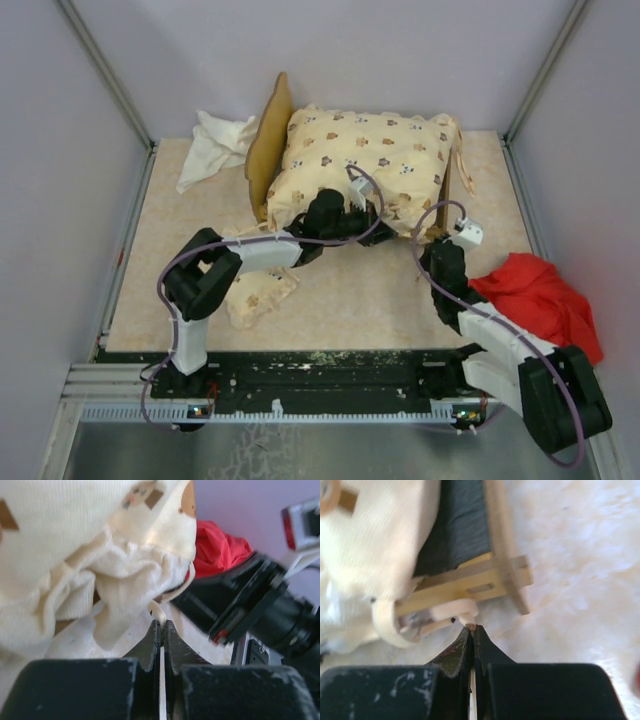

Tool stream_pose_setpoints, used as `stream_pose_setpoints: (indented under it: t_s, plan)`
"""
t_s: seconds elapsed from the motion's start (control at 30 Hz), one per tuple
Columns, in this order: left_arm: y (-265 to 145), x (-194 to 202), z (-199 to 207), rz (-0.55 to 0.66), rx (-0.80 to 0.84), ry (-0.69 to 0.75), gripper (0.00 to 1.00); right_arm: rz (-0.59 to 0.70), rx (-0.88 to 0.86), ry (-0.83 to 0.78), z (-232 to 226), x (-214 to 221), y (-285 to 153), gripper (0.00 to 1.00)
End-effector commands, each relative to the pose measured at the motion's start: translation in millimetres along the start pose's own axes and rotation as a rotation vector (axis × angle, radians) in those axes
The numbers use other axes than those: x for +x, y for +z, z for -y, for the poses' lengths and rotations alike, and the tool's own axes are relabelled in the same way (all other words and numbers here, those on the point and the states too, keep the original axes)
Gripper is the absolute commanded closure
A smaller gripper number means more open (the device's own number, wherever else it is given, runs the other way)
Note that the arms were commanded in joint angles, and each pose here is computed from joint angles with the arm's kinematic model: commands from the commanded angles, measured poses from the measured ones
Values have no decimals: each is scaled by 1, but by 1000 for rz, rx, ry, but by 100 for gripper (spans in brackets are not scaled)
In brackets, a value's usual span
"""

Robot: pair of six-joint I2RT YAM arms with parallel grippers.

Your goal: Set up the pet bed

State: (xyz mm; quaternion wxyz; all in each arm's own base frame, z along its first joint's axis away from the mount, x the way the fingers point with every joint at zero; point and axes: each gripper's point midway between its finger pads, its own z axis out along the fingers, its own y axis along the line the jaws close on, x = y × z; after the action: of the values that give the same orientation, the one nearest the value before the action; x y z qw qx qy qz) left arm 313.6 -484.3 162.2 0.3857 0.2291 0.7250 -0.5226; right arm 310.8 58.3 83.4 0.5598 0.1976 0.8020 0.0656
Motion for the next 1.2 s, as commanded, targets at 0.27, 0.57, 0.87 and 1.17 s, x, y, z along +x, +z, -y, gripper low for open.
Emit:
stream_pose_setpoints:
  t_s: [0.27, 0.57, 0.87, 1.17]
  plan:
    - [-42, 48, -31, -75, -154, 88, 100, 115, 88, -8, 28, -59, -5, 100]
    - [-47, 64, -53, -126, -235, 123, 100, 187, 129, -88, 39, -90, -8, 100]
    - [-47, 62, -75, -143, -337, 158, 100, 215, 153, -109, 52, -105, -6, 100]
    - [-73, 81, -130, -206, -560, 79, 100, 273, 45, -113, 35, -116, -11, 100]
